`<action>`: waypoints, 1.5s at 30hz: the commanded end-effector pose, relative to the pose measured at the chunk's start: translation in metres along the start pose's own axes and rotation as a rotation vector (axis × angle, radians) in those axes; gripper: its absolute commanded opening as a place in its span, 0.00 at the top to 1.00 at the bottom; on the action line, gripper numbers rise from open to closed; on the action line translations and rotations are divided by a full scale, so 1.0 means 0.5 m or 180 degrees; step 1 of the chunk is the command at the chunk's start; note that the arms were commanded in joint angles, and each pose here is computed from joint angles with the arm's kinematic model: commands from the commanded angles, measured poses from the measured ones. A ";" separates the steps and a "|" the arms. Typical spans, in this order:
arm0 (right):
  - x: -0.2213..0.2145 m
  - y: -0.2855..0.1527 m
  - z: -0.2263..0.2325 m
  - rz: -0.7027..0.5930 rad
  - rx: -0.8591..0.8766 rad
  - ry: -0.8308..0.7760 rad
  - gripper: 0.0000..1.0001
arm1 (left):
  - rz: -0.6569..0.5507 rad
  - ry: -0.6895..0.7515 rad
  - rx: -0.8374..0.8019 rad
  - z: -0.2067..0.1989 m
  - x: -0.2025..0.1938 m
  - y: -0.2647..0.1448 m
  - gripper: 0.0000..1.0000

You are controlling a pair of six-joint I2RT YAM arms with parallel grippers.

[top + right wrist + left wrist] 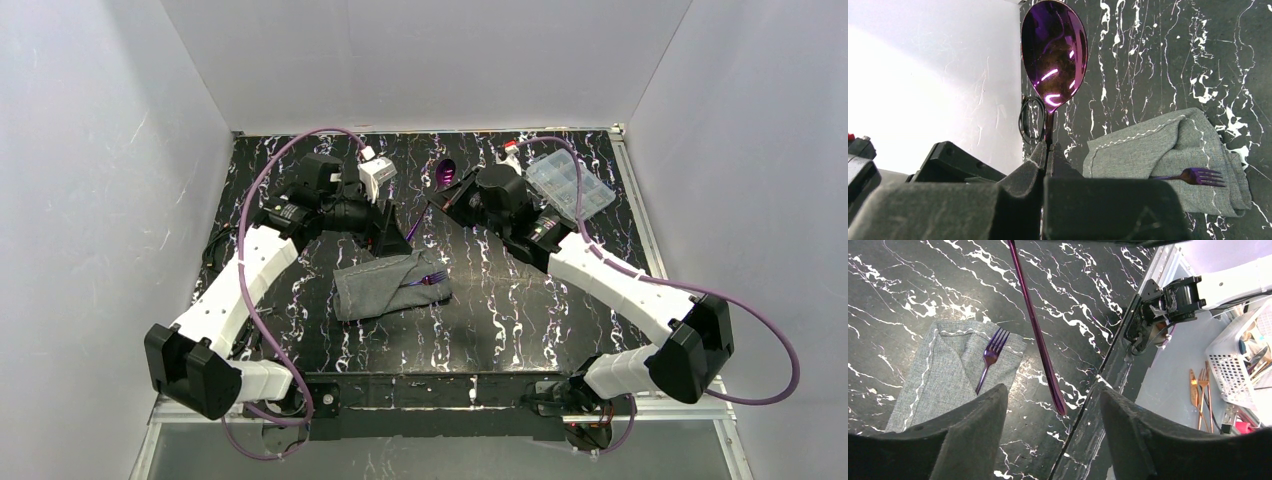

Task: Fold the napkin into a case and place the utensils inside
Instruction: Pass from the right arm to the left

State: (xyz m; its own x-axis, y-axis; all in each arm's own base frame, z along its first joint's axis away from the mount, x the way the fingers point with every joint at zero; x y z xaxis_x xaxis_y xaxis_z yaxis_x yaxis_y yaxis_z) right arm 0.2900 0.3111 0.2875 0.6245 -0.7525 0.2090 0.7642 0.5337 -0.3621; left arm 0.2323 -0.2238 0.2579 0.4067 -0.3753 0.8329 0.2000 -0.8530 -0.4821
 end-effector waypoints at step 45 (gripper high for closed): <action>0.009 -0.208 0.166 0.2268 0.2511 -0.2042 0.12 | 0.0037 -0.0158 -0.1325 -0.155 -0.035 -0.070 1.00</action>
State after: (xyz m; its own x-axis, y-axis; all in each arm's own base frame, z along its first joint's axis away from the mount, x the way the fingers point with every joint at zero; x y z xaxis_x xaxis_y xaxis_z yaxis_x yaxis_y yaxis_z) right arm 0.2397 0.2844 0.3912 0.7916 -0.0773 0.6062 0.1021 0.9947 -0.0066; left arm 0.1604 -0.2157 0.2686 0.4257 -0.4068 0.8082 -0.1321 -0.9116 -0.3893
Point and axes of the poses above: each gripper's point midway between its finger pads, its own y axis out along the fingers, its own z axis along the line the jaws close on, x = y × z, the point moved 2 cm from there along -y, back along the fingers, and after that the axes turned 15 degrees about y, right-handed, at the moved point
